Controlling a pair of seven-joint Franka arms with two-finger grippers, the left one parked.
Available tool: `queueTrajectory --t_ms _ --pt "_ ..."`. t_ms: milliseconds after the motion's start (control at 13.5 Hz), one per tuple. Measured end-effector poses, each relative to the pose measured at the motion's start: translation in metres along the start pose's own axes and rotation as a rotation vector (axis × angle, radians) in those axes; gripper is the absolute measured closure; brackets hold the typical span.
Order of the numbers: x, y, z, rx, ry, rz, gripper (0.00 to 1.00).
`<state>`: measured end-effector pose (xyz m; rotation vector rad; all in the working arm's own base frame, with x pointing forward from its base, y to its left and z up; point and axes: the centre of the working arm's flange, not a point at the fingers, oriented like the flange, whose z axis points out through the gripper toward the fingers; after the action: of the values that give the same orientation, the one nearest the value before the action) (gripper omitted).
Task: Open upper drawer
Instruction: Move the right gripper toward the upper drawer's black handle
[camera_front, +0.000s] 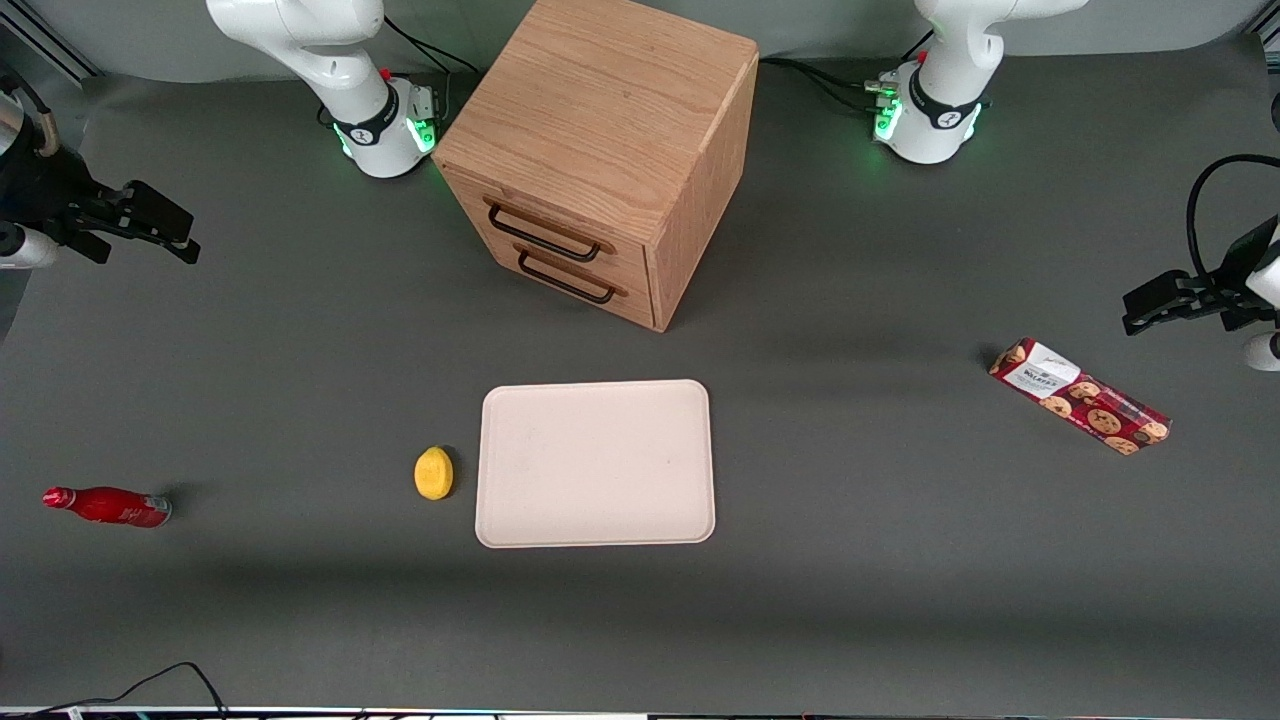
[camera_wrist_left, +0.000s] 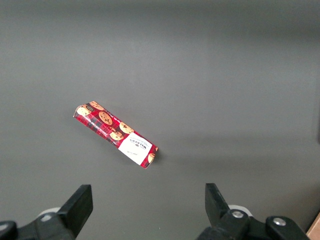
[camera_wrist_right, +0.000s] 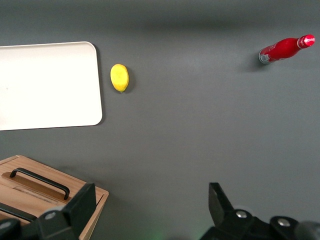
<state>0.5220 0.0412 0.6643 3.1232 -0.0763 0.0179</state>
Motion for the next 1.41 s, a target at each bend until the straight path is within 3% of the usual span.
queueTrajectory --t_ms 296,444,889,1111,1407 --pt "-0.001 -0.007 0.0 0.0 0.0 -0.013 0.0" --pt "-0.005 -0.016 0.003 -0.003 -0.029 -0.069 0.0" --pt "-0.045 -0.148 0.008 0.055 -0.068 -0.703 0.0" --pt "-0.051 -0.188 0.027 0.154 -0.09 -0.952 0.0" --pt "-0.011 -0.199 0.094 0.247 -0.131 -1.042 0.0"
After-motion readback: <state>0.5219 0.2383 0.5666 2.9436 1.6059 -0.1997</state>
